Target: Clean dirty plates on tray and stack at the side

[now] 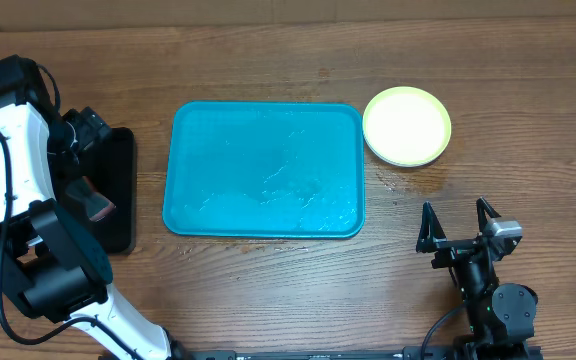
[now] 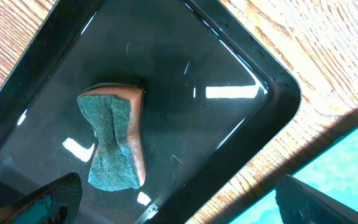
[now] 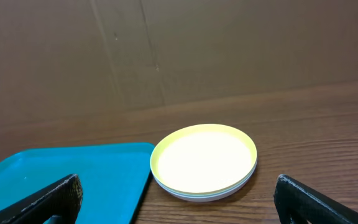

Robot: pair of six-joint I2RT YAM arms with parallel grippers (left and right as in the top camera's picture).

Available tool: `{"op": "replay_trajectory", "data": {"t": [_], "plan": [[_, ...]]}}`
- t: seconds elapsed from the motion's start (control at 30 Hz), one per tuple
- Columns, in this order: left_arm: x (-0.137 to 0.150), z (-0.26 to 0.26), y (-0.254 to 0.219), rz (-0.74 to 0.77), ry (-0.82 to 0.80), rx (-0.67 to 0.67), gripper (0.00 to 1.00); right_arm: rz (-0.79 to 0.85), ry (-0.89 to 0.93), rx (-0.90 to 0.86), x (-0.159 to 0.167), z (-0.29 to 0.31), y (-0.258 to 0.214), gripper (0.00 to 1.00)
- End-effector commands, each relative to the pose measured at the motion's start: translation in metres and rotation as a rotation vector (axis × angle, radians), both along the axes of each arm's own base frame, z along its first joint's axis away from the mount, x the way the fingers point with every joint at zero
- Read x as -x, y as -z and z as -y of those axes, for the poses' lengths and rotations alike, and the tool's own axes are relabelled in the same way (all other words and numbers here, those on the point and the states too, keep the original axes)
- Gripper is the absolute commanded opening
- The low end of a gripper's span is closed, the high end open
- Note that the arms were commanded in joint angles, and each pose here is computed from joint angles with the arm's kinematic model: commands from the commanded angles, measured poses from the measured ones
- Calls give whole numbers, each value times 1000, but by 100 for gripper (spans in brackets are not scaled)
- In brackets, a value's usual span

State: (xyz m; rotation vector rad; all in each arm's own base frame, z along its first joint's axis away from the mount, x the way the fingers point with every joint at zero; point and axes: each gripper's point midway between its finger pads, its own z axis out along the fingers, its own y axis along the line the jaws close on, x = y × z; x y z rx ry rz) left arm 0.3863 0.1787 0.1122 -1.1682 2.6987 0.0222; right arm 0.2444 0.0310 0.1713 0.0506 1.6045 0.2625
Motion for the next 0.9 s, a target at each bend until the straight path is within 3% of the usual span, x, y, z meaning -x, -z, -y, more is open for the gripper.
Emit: {"op": "replay_trajectory", "data": {"t": [0.0, 0.63, 0.87], "plan": [[-5, 0, -6, 20, 10, -6, 100, 5, 18, 6, -1, 3, 2, 100], [-4, 1, -9, 23, 10, -7, 100, 5, 18, 6, -1, 3, 2, 100], [25, 20, -44, 36, 24, -8, 100, 5, 18, 6, -1, 3, 2, 100]]}}
